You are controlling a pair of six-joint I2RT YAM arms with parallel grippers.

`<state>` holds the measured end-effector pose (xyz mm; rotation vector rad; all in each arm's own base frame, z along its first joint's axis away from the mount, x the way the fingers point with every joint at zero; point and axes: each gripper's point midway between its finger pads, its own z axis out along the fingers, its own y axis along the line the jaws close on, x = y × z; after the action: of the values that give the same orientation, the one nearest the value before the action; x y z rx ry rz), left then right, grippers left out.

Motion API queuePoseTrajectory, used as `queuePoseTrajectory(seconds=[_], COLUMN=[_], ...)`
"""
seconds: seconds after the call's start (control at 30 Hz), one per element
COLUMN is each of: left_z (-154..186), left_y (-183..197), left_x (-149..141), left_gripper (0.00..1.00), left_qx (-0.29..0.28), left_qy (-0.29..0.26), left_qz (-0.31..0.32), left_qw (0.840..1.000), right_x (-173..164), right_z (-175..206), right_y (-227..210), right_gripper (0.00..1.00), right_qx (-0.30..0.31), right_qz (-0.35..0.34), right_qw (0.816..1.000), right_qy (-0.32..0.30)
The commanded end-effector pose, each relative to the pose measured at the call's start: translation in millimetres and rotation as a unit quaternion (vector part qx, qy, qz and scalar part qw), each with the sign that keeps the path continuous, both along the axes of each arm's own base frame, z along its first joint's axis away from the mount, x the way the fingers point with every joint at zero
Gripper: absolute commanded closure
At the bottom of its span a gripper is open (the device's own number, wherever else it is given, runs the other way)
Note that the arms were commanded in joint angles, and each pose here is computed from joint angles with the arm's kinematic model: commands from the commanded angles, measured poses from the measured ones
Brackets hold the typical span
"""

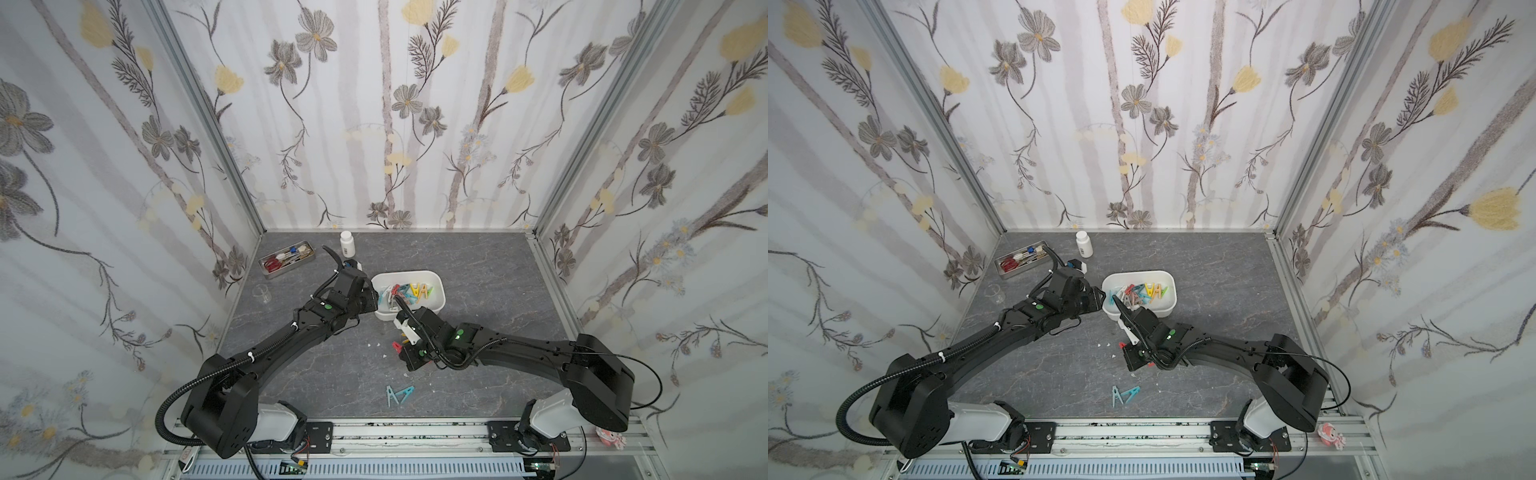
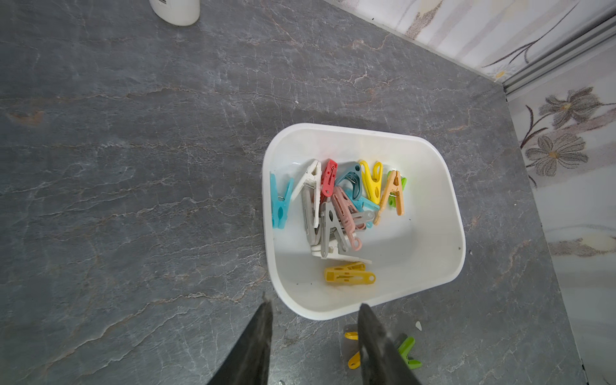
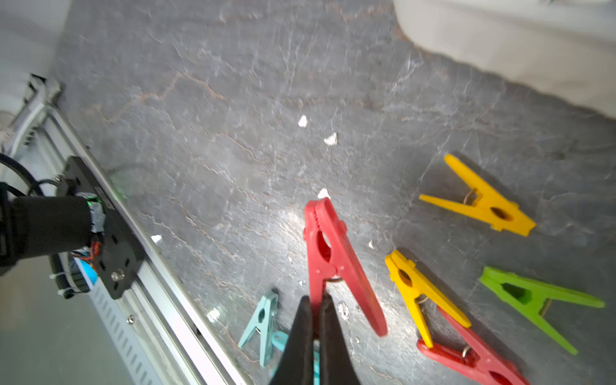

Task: Put the clothespins into the storage box
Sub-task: Pick up the clothespin from the center of the board, then place the clothespin in the storage box.

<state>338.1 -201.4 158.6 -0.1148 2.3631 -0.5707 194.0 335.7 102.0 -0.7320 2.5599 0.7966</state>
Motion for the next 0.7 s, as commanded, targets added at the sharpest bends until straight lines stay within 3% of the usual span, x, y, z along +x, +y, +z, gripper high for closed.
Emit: queuePoseTrajectory(seconds=[0.0, 0.27, 0.47, 0.67], left_z=[7, -2, -6, -11], left_y=[7, 26, 35, 42], left_x=[0, -18, -36, -47], left_gripper=[0.58, 0.58, 0.58, 0.58], left_qx=[0.01, 0.021, 0.01, 0.004], left_qy=[-0.006, 0.017, 0.028, 0.04], left_qz=[0.007, 0.03, 0.041, 0.052], left_qw=[1.0, 0.999, 0.999, 0.998], right_x=[17, 108, 168, 192], right_z=[29, 80, 71, 38], right_y=[7, 9, 6, -5], right_gripper=[1.0, 1.0, 1.0, 1.0], right_qx=[0.042, 0.082, 0.064, 0.033], right_qz=[0.005, -0.029, -0.049, -0.061], right_qw=[0.999, 0.992, 0.991, 0.993], right_qy=[-0.015, -0.092, -0.104, -0.093])
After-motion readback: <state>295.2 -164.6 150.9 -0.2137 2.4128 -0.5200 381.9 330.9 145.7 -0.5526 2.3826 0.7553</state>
